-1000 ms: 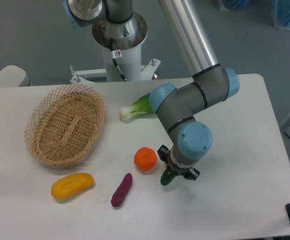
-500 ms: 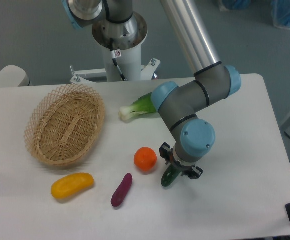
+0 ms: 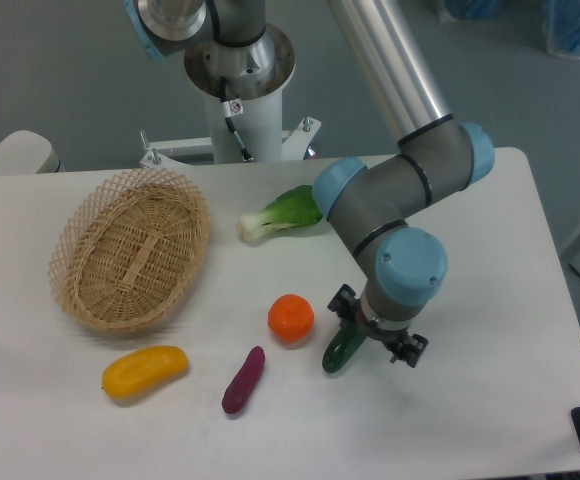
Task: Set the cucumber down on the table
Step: 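Lower the cucumber onto the table and open the gripper, then lift the open gripper up and away from the cucumber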
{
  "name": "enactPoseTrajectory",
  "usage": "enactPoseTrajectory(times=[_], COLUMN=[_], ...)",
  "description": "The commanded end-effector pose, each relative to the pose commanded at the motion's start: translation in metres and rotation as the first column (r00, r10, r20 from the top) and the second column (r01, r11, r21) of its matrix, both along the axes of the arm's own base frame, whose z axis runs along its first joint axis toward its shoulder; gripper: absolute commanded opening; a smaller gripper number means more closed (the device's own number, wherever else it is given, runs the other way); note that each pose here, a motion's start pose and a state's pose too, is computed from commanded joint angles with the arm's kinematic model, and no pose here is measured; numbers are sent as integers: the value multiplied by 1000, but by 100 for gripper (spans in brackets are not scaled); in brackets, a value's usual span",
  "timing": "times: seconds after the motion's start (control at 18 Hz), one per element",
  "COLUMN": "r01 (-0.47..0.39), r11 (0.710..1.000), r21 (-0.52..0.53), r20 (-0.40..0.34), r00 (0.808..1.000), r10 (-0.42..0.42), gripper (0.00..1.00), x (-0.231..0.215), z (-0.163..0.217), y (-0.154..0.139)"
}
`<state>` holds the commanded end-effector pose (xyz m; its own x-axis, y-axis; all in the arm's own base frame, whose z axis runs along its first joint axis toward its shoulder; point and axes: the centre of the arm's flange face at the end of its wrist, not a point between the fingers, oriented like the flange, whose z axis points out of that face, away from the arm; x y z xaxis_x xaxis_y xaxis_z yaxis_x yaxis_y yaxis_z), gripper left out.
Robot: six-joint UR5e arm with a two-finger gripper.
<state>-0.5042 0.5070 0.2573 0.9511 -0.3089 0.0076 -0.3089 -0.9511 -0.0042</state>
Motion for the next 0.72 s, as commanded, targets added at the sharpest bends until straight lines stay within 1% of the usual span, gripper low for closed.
enactPoseTrajectory(times=[0.11, 0.28, 0.39, 0.56, 0.72], r01=[46, 62, 105, 173, 169], r11=[999, 998, 994, 985, 985], r21=[4, 24, 28, 21, 29], r20=[-7, -26, -37, -36, -46], r00=[999, 998, 994, 984, 985], r10=[-46, -61, -104, -172, -168], gripper=[100, 100, 100, 100, 100], x=[-5, -21, -31, -41, -55], z=[4, 14, 18, 11, 11], y=[-3, -4, -11, -17, -19])
